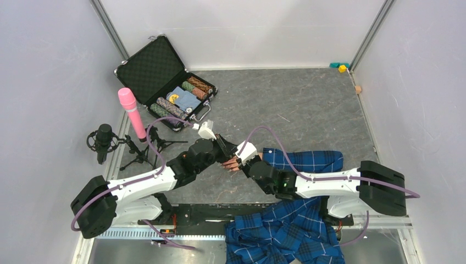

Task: Paint the nails
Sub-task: Unscrew the nail polish bottle.

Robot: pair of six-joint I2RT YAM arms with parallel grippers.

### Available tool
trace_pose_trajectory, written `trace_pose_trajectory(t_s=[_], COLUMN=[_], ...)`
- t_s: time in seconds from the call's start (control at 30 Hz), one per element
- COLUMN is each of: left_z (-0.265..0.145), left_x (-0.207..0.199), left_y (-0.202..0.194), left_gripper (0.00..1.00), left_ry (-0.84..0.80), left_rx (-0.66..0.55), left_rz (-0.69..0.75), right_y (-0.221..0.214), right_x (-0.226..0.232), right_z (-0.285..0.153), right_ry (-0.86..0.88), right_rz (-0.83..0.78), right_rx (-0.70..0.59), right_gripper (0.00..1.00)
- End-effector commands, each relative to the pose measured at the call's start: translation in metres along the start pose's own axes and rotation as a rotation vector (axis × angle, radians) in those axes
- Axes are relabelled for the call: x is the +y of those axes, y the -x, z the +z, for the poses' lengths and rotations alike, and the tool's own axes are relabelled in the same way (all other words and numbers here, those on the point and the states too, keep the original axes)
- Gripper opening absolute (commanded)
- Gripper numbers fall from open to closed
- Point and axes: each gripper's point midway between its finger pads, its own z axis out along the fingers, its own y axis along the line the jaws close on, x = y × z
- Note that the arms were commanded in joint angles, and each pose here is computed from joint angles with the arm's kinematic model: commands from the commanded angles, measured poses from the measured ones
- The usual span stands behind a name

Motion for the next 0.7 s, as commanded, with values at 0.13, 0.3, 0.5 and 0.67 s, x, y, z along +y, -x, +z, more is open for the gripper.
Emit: trace_pose_trajectory(t_s=[0.13, 0.3, 0.5, 0.67], left_z=[-0.008, -0.025, -0.051, -0.06], left_x=[-0.018, -0.027, -0.025, -0.055], left_y=[0.006, 0.036, 0.071, 0.063], left_gripper=[0.19, 0.86, 1.0, 1.0], left_ry=[-0.005, 0.013, 0.108, -0.08], left_rx=[0.038, -0.045, -0.131, -0.088], left_rz=[0.097, 0.255, 0.407, 0.518], right_y=[0.036, 0.036, 0.039, 0.052], right_x=[-0.033, -0.042, -0.049, -0.027], right_z=[-0.004, -0.017, -0.034, -0.04], right_ry=[-0.148, -0.137, -0.072, 0.228], right_rz=[0.104, 0.098, 0.075, 0.052], right_rx=[-0.114, -0.129, -0.148, -0.2], right_gripper=[0.0, 0.0, 0.0, 0.0])
